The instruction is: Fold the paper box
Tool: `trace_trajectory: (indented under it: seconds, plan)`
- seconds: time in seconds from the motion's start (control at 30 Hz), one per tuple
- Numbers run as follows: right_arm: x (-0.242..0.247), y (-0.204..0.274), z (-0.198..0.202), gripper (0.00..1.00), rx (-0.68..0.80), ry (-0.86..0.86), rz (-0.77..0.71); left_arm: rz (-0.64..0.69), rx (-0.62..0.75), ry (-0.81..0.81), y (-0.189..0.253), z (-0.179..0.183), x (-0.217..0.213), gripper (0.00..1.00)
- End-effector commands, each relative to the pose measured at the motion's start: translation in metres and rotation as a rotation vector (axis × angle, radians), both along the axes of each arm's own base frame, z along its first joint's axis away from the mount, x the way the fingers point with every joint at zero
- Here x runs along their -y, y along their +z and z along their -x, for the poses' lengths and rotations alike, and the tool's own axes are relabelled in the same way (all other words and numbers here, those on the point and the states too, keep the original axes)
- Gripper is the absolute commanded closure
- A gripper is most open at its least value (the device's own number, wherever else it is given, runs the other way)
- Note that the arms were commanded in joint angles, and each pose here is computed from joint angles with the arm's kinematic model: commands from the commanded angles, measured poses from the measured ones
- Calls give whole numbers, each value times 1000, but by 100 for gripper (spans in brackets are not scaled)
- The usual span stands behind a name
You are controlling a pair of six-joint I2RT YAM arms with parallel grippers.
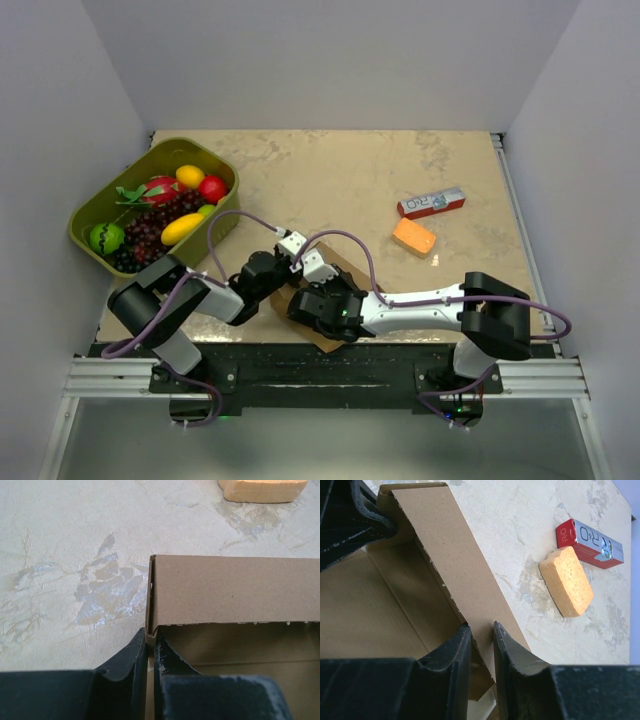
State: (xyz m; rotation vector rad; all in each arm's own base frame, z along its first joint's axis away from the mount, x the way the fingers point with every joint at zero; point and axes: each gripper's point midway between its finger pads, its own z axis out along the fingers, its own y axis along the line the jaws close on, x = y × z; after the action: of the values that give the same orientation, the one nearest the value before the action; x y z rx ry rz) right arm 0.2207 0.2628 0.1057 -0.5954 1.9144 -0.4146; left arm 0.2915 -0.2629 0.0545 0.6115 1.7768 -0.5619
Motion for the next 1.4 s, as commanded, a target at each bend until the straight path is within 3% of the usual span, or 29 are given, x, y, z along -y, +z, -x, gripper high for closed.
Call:
trace_trajectory:
  seconds: [0.0,0.27,0.47,0.6,0.77,0.97,1.13,1.37]
  plan:
    - [-10,-5,4,76,-39,9,-79,8,4,148,2,-18,-11,100]
    - [-13,-8,6,76,-52,15,-98,-46,-14,343,-6,-24,-34,100]
    - [-13,-12,7,75,-61,10,-108,-6,11,233,2,-10,-14,100]
    - [-8,-6,8,56,-61,-2,-114,-9,-13,244,0,-3,-15,99]
    - [-2,8,13,37,-73,-10,-166,-17,-41,246,-3,9,-20,84]
    - [4,27,20,15,-96,11,-257,12,-46,220,7,21,-23,52]
    - [6,51,28,10,-128,53,-380,23,-61,187,13,34,-27,33]
    - [6,89,40,4,-177,44,-643,119,-75,105,46,56,-26,25]
